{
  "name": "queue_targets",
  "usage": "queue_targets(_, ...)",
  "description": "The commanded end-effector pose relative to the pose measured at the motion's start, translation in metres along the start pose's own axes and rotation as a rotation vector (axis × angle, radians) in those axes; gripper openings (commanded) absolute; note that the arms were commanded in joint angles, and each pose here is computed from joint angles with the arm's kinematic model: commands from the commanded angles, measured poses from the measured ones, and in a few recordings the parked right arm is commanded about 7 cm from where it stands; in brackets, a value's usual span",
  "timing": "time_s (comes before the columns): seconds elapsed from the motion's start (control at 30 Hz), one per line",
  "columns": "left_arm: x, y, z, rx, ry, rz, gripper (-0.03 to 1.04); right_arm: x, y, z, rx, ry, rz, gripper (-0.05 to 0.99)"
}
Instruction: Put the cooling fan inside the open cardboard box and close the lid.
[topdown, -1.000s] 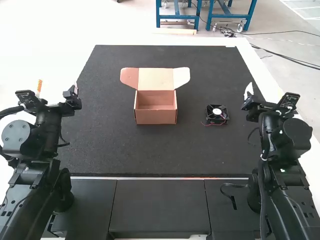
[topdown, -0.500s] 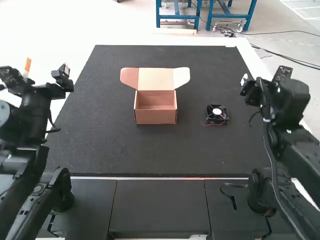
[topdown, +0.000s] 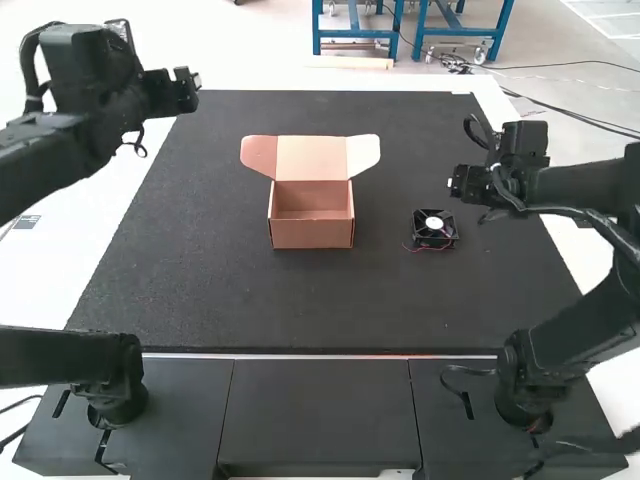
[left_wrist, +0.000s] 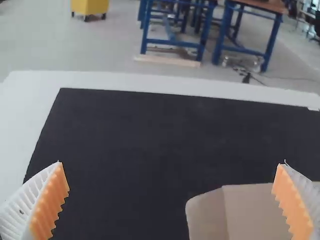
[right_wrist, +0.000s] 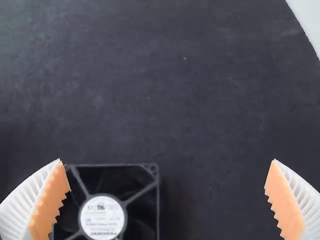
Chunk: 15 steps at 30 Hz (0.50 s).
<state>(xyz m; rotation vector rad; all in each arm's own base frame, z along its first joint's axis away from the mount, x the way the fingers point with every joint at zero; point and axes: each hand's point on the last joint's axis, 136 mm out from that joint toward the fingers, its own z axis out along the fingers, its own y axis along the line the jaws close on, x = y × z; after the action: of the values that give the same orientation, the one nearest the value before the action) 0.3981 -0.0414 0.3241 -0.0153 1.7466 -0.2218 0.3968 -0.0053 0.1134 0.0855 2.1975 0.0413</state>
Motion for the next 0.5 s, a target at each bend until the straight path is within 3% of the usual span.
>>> queue_targets(0.0, -0.024, -0.027, 0.014, 0.08, 0.018, 0.004, 0.97, -0.007, -0.011, 0.014, 0.001, 0.006, 0.056, 0.91)
queue_targets(0.1, -0.021, -0.046, 0.024, 0.118, 0.07, 0.071, 0.97, 0.012, -0.016, 0.034, 0.025, 0.08, 0.048, 0.91)
queue_targets(0.3, -0.026, -0.052, 0.027, 0.13, 0.048, 0.09, 0.97, 0.049, -0.021, 0.051, 0.026, 0.19, -0.028, 0.91)
queue_targets(0.47, -0.022, -0.051, 0.029, 0.127, 0.056, 0.091, 0.97, 0.07, -0.023, 0.06, 0.03, 0.243, -0.031, 0.91)
